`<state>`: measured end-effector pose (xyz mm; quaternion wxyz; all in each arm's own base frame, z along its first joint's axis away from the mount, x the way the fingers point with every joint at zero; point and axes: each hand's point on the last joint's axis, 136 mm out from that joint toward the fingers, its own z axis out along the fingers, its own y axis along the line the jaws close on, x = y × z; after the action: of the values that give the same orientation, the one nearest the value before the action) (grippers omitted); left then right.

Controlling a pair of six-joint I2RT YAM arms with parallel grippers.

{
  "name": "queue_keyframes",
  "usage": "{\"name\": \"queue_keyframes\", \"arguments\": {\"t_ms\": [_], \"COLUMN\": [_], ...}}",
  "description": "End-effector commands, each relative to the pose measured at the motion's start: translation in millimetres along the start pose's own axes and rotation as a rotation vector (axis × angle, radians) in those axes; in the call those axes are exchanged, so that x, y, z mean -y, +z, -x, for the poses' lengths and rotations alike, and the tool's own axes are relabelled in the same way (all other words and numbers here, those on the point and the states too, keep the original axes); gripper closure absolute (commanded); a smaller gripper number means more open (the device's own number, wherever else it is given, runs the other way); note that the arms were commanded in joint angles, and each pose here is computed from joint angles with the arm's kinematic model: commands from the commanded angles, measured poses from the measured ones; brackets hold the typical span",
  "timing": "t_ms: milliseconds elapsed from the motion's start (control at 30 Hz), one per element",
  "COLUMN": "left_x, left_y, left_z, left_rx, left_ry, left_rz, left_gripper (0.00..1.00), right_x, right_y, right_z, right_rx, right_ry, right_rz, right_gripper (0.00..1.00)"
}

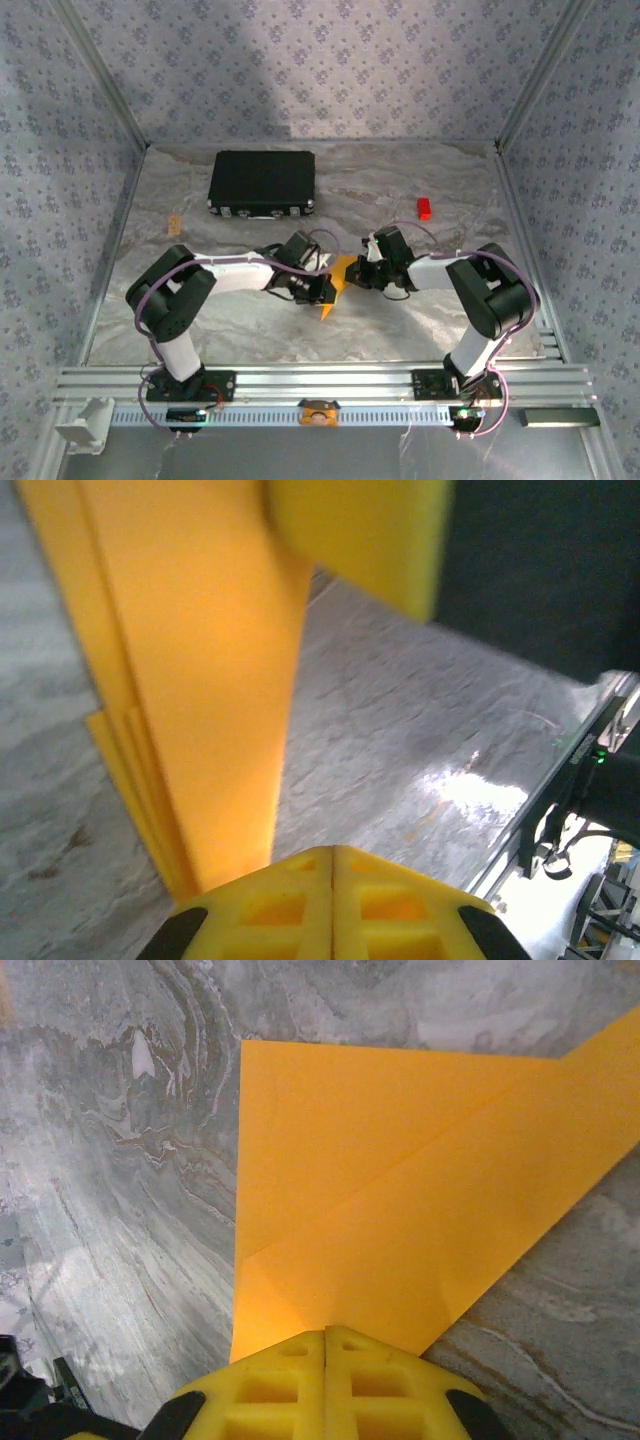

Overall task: Fold a paper plane with a square sheet of paper (pick it up from the middle)
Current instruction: Fold the wing for the fifth time at the center of the table.

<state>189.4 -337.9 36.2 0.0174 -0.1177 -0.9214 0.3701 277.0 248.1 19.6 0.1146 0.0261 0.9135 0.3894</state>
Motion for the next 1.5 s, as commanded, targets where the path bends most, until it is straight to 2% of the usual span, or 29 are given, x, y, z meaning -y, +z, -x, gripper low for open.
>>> {"name": "queue_keyframes", "arguments": {"t_ms": [0,200,333,533,700,1033,1267,1467], "left_x": [-18.4,-33.6,-35.9,-38.5,-40.3,-41.1,-41.6,-41.7], "left_y": [2.5,8.4,9.4,10.9,10.0,8.6,8.5,8.4], "left_z": [-14.2,-26.6,-27.5,-27.9,-26.8,-27.4,-28.0,-27.8], "left_rx": [-0.023,-0.045,-0.048,-0.050,-0.045,-0.039,-0.043,-0.041], "left_ry": [-0.044,-0.073,-0.075,-0.079,-0.082,-0.082,-0.083,-0.082], "left_rz": [0.042,0.055,0.061,0.071,0.079,0.083,0.087,0.089], "left_gripper": [0.95,0.98,0.99,1.00,1.00,1.00,1.00,1.00], "right_x": [29.6,12.2,-14.0,-35.5,-32.2,7.6,-30.3,-34.1], "right_y": [4.7,-0.8,-9.6,-8.4,4.2,17.4,3.1,4.6], "right_z": [-12.8,-1.8,6.3,-12.6,-38.2,-49.2,-36.8,-50.2], "right_rx": [-0.030,-0.012,0.017,-0.019,-0.067,-0.090,-0.064,-0.097], "right_ry": [0.049,0.026,-0.010,-0.047,-0.052,0.010,-0.041,-0.046], "right_rz": [-0.095,-0.048,0.013,0.050,0.025,-0.069,0.051,0.080], "right_gripper": [0.96,0.94,0.92,0.92,0.93,0.94,0.93,0.94]}}
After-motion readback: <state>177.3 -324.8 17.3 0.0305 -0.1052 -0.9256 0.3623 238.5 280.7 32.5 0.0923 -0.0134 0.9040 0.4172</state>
